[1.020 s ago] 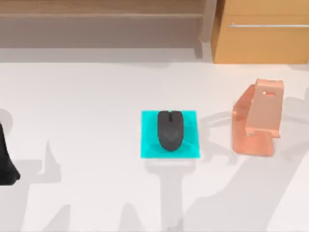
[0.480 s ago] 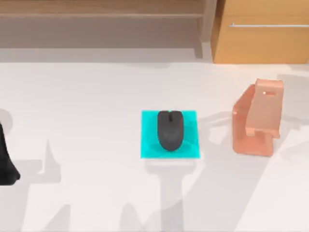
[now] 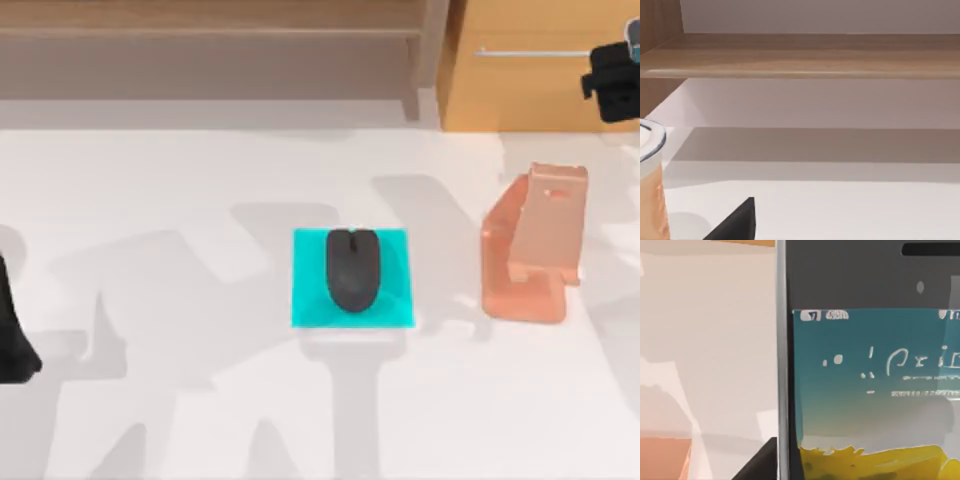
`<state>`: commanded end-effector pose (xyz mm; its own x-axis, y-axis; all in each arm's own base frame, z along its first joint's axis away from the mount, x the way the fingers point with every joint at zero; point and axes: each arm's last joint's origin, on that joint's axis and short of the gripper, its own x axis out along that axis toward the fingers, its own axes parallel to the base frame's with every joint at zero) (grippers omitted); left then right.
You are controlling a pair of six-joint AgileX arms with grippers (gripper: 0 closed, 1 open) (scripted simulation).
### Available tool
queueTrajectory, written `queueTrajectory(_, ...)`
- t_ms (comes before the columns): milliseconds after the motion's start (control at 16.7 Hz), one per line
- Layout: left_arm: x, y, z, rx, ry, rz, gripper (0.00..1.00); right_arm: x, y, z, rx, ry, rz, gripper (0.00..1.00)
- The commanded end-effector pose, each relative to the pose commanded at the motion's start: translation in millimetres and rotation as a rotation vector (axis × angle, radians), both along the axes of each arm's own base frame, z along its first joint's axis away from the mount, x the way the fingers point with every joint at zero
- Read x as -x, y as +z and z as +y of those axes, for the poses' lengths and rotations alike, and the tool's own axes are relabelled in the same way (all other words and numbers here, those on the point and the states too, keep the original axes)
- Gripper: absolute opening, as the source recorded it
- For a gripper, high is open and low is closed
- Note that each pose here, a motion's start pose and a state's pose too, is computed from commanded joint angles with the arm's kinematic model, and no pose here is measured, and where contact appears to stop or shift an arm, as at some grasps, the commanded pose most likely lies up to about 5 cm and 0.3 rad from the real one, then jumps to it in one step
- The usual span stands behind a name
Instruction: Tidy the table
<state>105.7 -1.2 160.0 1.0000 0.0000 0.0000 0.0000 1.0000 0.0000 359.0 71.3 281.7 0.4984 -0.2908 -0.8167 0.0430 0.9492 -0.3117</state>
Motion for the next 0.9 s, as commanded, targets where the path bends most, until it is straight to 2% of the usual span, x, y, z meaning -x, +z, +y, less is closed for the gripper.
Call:
queueTrajectory(180,0.0,0.0,0.0,0.0,0.0,0.0,1.0,42.3,3.3,37.5,-0.014,0.046,-0.154,0.0)
queueTrajectory(360,0.0,0.0,0.0,0.0,0.0,0.0,1.0,80.4,-25.9,59.4,-0.041,0.04,-0.29,0.0)
queueTrajectory(660,0.0,0.0,0.0,0.0,0.0,0.0,1.0,148.1,-56.7,83.1,-0.179,0.025,-0.534,0.0)
queueTrajectory(900,0.0,0.0,0.0,0.0,0.0,0.0,1.0,169.0,-62.7,84.8,-0.241,0.001,-0.618,0.0)
